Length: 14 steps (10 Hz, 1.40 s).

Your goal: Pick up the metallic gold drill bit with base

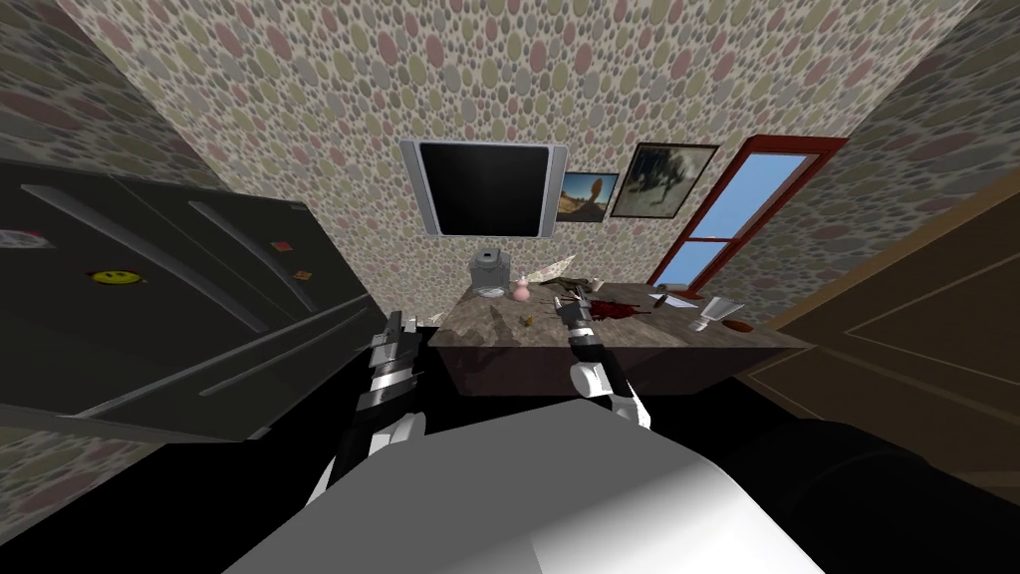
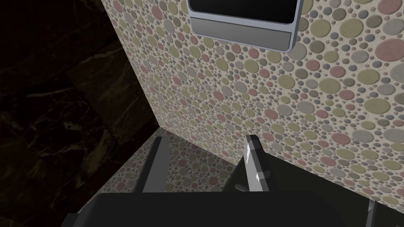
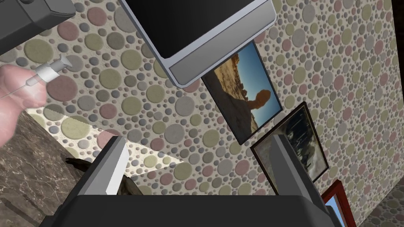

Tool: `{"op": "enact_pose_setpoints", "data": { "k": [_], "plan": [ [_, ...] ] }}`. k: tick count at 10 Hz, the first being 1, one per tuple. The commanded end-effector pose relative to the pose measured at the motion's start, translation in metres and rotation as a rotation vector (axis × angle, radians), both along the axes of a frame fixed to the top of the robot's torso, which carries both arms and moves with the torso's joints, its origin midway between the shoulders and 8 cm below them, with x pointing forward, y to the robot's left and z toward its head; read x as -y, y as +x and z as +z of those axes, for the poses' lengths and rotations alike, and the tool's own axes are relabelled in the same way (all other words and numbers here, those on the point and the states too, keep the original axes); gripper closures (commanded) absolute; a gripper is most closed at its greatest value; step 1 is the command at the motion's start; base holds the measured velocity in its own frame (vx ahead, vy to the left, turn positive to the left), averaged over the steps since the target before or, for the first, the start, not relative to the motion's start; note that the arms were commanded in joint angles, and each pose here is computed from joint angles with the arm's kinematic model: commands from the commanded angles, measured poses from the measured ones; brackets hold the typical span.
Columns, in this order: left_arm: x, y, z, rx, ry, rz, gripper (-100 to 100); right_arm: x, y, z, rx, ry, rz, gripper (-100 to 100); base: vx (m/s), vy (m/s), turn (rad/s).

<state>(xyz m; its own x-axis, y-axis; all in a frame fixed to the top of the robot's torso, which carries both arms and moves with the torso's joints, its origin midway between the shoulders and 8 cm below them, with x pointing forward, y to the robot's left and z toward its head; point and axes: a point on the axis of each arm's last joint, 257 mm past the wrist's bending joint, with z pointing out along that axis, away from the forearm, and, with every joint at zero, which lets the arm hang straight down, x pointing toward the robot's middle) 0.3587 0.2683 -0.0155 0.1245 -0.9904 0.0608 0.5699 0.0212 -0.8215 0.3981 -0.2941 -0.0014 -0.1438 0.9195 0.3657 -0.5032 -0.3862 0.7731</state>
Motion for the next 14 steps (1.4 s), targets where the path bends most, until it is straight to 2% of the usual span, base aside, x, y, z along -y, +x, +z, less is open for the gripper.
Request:
{"op": "enact_pose_setpoints", "data": {
  "k": [1, 2, 3, 4, 5, 6, 7, 8, 9, 10, 11, 12, 13, 14],
  "plan": [
    [0.000, 0.000, 0.000, 0.000, 0.000, 0.000, 0, -0.002, 0.003, -0.003, -0.013, 0.046, 0.031, -100, 0.012, -0.013, -0.031],
    [0.000, 0.000, 0.000, 0.000, 0.000, 0.000, 0, -0.004, 0.011, -0.010, -0.041, 0.105, 0.073, -100, 0.016, -0.018, -0.064],
    [0.000, 0.000, 0.000, 0.000, 0.000, 0.000, 0, -0.004, 0.011, -0.010, -0.040, 0.119, 0.081, -100, 0.013, -0.014, -0.029],
    [0.000, 0.000, 0.000, 0.000, 0.000, 0.000, 0, -0.006, 0.019, -0.017, -0.070, 0.178, 0.122, -100, 0.015, -0.014, -0.070],
    [0.000, 0.000, 0.000, 0.000, 0.000, 0.000, 0, -0.006, 0.019, -0.017, -0.069, 0.194, 0.131, -100, 0.015, -0.010, -0.031],
    [0.000, 0.000, 0.000, 0.000, 0.000, 0.000, 0, -0.009, 0.027, -0.025, -0.101, 0.253, 0.171, -100, 0.017, -0.015, -0.061],
    [0.000, 0.000, 0.000, 0.000, 0.000, 0.000, 0, -0.009, 0.027, -0.025, -0.100, 0.271, 0.181, -100, 0.015, -0.013, -0.028],
    [0.000, 0.000, 0.000, 0.000, 0.000, 0.000, 0, -0.012, 0.035, -0.033, -0.134, 0.329, 0.220, -100, 0.021, -0.020, -0.062],
    [0.000, 0.000, 0.000, 0.000, 0.000, 0.000, 0, -0.012, 0.035, -0.033, -0.133, 0.350, 0.230, -100, 0.020, -0.013, -0.028],
    [0.000, 0.000, 0.000, 0.000, 0.000, 0.000, 0, -0.016, 0.044, -0.042, -0.169, 0.407, 0.267, -100, 0.019, -0.010, -0.061],
    [0.000, 0.000, 0.000, 0.000, 0.000, 0.000, 0, -0.016, 0.044, -0.042, -0.168, 0.429, 0.278, -100, 0.016, -0.007, -0.027],
    [0.000, 0.000, 0.000, 0.000, 0.000, 0.000, 0, -0.021, 0.051, -0.051, -0.206, 0.486, 0.314, -100, 0.016, -0.011, -0.057],
    [0.000, 0.000, 0.000, 0.000, 0.000, 0.000, 0, -0.021, 0.051, -0.051, -0.205, 0.508, 0.324, -100, 0.017, -0.009, -0.024],
    [0.000, 0.000, 0.000, 0.000, 0.000, 0.000, 0, -0.026, 0.059, -0.061, -0.245, 0.565, 0.359, -100, 0.025, -0.012, -0.056]
  ]
}}
